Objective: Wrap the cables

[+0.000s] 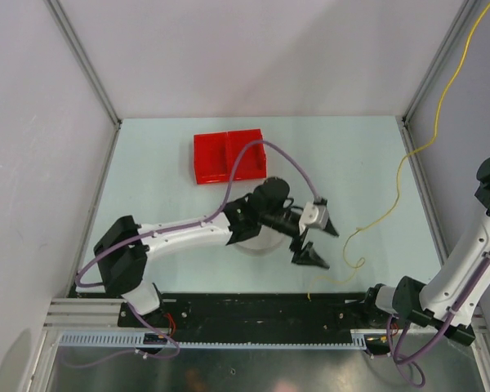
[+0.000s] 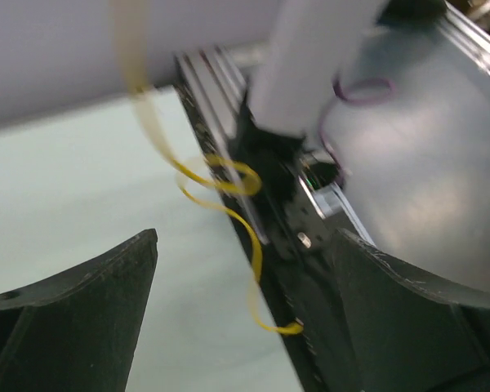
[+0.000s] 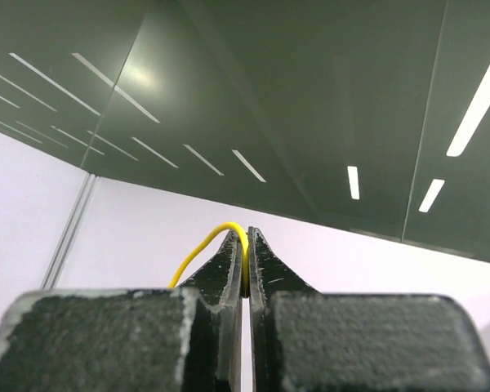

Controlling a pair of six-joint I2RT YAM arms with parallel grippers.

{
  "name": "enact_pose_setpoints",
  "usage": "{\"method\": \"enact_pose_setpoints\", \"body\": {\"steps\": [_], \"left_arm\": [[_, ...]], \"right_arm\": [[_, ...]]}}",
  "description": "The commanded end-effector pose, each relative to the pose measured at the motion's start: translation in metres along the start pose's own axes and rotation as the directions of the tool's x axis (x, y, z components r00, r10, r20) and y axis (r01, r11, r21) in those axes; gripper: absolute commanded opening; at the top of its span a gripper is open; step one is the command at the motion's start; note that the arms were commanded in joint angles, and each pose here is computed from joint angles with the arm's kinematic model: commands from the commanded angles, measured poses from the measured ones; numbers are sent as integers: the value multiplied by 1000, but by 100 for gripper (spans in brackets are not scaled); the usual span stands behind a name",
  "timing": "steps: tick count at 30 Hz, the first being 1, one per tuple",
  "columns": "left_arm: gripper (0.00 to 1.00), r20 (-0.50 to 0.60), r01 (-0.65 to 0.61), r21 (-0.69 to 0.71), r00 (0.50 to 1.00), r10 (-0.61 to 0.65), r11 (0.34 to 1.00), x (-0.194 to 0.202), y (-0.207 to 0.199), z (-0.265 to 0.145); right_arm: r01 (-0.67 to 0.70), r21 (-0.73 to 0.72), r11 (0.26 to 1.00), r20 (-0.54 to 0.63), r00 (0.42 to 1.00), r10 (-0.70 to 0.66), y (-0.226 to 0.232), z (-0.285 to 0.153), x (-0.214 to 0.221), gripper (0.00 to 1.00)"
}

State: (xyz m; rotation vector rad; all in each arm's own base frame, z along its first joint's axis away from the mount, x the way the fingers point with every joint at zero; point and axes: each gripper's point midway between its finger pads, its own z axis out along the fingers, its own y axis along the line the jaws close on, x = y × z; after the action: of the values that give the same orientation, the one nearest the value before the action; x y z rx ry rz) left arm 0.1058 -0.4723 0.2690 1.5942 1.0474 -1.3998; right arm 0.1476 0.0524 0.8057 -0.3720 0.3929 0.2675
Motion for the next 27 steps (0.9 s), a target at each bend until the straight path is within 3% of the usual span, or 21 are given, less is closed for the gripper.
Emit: {"method": "enact_pose_setpoints", "body": {"steps": [1, 4, 11, 17, 20, 27], "left_arm": [[92, 20, -1, 62, 1000, 0, 998, 10, -31, 4], [94, 43, 24, 37, 999, -26, 999, 4, -29, 13], [96, 129, 203, -222, 976, -178, 954, 5, 34, 28], [96, 232, 388, -466, 921, -313, 795, 33, 96, 17], [96, 283, 436, -524, 900, -333, 732, 39, 114, 8], [94, 314, 324, -362, 925, -214, 874, 8, 100, 39]], "right_arm": [[2, 9, 1000, 25, 1000, -2, 1, 2, -9, 0], [-2, 19, 1000, 13, 1000, 2, -2, 0, -3, 0], [-8, 26, 1000, 1, 1000, 8, -4, -3, 3, 0], [-2, 25, 1000, -10, 1000, 2, -6, -3, 8, 0], [-6, 25, 1000, -17, 1000, 7, -7, -4, 12, 0], [-1, 33, 999, -33, 999, 2, -12, -6, 25, 0]]}}
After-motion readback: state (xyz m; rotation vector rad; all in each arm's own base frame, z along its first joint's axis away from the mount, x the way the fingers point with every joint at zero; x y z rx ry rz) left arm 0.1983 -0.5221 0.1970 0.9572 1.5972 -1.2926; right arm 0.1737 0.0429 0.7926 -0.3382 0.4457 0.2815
